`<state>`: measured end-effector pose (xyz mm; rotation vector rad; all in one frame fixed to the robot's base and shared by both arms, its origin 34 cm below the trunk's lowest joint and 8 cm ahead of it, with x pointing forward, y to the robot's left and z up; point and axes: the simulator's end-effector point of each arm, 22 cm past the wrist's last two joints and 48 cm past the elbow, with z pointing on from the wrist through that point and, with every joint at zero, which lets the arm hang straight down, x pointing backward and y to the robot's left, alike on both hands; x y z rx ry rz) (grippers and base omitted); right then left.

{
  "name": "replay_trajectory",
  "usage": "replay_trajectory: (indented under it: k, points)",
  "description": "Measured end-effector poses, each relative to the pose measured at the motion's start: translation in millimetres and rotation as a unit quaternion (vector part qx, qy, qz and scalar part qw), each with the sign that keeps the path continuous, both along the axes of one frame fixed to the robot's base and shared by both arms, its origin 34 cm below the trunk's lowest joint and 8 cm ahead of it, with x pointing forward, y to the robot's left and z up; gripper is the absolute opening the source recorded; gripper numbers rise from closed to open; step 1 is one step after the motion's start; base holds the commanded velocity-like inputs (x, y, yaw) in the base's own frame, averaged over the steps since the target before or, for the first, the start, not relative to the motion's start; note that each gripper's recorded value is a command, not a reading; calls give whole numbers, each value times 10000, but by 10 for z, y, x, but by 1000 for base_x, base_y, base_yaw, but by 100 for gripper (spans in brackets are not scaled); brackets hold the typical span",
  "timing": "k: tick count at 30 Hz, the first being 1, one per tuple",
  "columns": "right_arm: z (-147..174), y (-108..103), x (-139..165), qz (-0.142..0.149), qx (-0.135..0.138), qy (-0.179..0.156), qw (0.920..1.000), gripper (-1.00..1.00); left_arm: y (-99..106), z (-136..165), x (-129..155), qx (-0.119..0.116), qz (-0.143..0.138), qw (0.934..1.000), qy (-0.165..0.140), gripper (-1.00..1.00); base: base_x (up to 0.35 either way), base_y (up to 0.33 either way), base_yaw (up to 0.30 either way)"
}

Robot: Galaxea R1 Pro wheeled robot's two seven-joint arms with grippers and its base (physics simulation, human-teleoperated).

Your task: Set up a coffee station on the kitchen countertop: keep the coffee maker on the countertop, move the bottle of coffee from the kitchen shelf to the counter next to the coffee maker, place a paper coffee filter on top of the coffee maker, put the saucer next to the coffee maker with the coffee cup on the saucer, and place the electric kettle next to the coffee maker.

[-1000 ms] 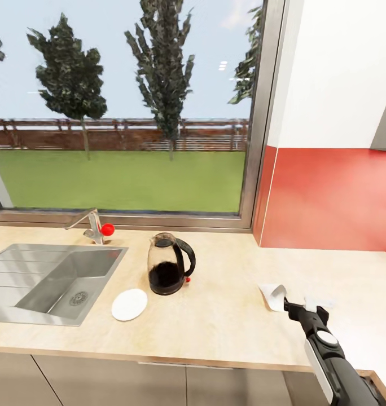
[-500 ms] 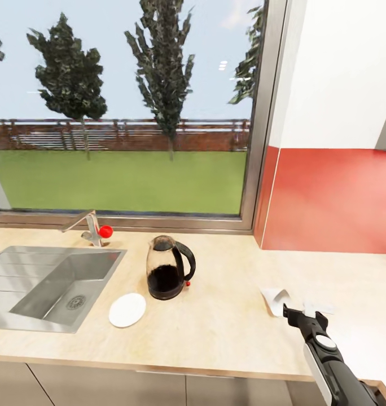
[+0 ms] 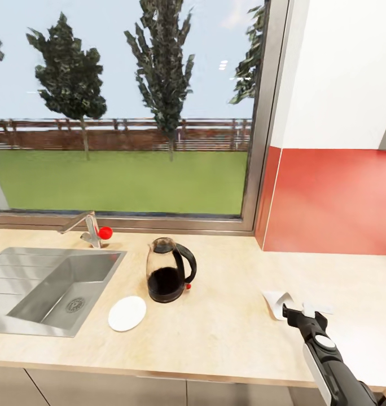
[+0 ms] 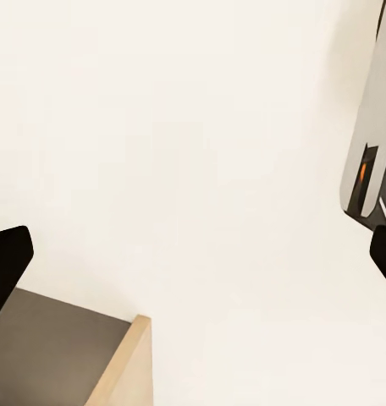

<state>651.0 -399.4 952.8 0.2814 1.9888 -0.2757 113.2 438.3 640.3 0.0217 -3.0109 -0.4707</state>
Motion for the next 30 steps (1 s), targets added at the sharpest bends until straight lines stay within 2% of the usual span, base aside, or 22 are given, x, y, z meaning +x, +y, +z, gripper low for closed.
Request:
replay_trajectory:
  k: [5, 12, 22, 27, 30]
  points:
    - [-6, 20, 1, 14, 7, 4, 10000, 100, 0, 0, 0, 0, 0, 10000, 0, 100, 3, 7, 0]
    - [-16, 181, 34, 212, -44, 26, 9998, 100, 0, 0, 0, 1, 0, 10000, 0, 100, 0, 115, 0]
    - [5, 203, 47, 239, -53, 4, 9997, 100, 0, 0, 0, 0, 0, 10000, 0, 100, 0, 29, 0]
    - [53, 522, 121, 522, 54, -165, 9985, 100, -73, -9, -224, -49, -2, 9999, 162, 100, 0, 0, 0]
    - [28, 574, 111, 476, 137, -141, 9987, 100, -84, -9, -271, -66, 0, 9998, 196, 100, 53, 0, 0]
